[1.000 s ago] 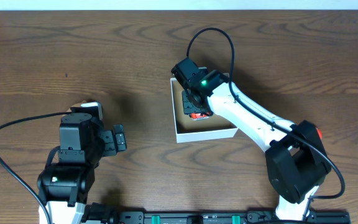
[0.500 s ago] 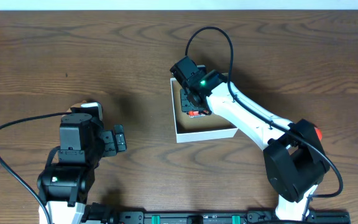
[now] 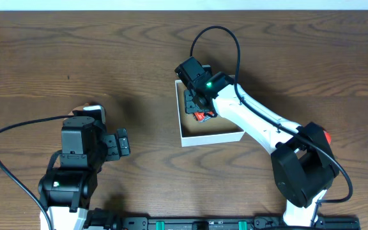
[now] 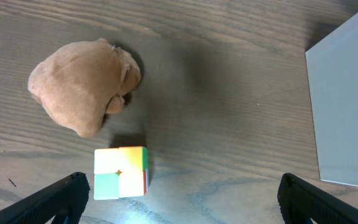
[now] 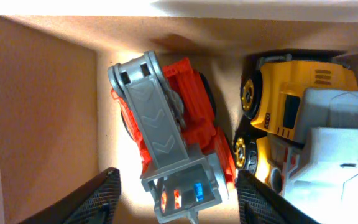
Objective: Pack container
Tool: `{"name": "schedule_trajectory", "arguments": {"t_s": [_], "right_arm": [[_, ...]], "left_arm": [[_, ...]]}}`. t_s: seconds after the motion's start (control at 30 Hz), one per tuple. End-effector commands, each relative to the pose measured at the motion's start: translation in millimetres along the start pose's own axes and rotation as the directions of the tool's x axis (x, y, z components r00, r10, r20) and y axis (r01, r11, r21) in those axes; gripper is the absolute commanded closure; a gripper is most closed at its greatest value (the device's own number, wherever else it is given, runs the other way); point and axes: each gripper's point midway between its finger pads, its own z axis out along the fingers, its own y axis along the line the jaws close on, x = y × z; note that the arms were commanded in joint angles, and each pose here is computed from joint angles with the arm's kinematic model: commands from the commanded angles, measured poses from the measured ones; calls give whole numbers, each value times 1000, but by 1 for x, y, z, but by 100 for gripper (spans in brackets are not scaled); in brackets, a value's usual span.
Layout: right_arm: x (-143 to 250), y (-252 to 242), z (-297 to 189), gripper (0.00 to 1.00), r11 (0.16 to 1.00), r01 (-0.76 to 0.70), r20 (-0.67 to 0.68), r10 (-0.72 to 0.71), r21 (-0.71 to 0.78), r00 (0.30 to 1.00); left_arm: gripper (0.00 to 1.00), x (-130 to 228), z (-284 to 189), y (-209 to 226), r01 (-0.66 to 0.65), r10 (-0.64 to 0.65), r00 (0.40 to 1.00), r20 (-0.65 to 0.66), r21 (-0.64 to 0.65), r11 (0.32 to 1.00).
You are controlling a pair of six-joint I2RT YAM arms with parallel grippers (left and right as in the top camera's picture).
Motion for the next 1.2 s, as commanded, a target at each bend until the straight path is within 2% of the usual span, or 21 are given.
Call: {"name": "schedule_trajectory", "arguments": {"t_s": [0.0,0.17,0.37,0.5,0.6,0.73,1.07,1.17], "right_arm": [[-8,-4,1,43,1000,-2,21,1,20,1000],[-10,-5,-2,54,1000,-3,33,2,26,999],[-23,-11,-21,58,999,-9,100,4,47,995],[-29,-6,-34,64,998,63,137,-66,27,988],[-30,8,-40,68,982,187,156,-185,-1,970],[-27,21,-43,78,956,292,173,-287,-2,942],[-22,31,-45,77,948,319,178,-313,-5,933],[-21,28,-44,79,949,316,168,-311,-1,935]], "left_arm": [[2,-7,-6,-1,6,-6,1000,18,3,1000],[2,-7,-6,-1,6,-6,1000,17,3,1000],[2,-7,-6,-1,6,-6,1000,17,3,1000],[2,-7,-6,-1,6,-6,1000,17,3,1000],[2,-7,-6,-1,6,-6,1000,18,3,1000],[2,-7,-5,-1,6,-6,1000,17,3,1000],[2,-6,-6,-1,6,-6,1000,15,3,1000],[2,-5,-5,-1,6,-6,1000,9,1,1000]]}}
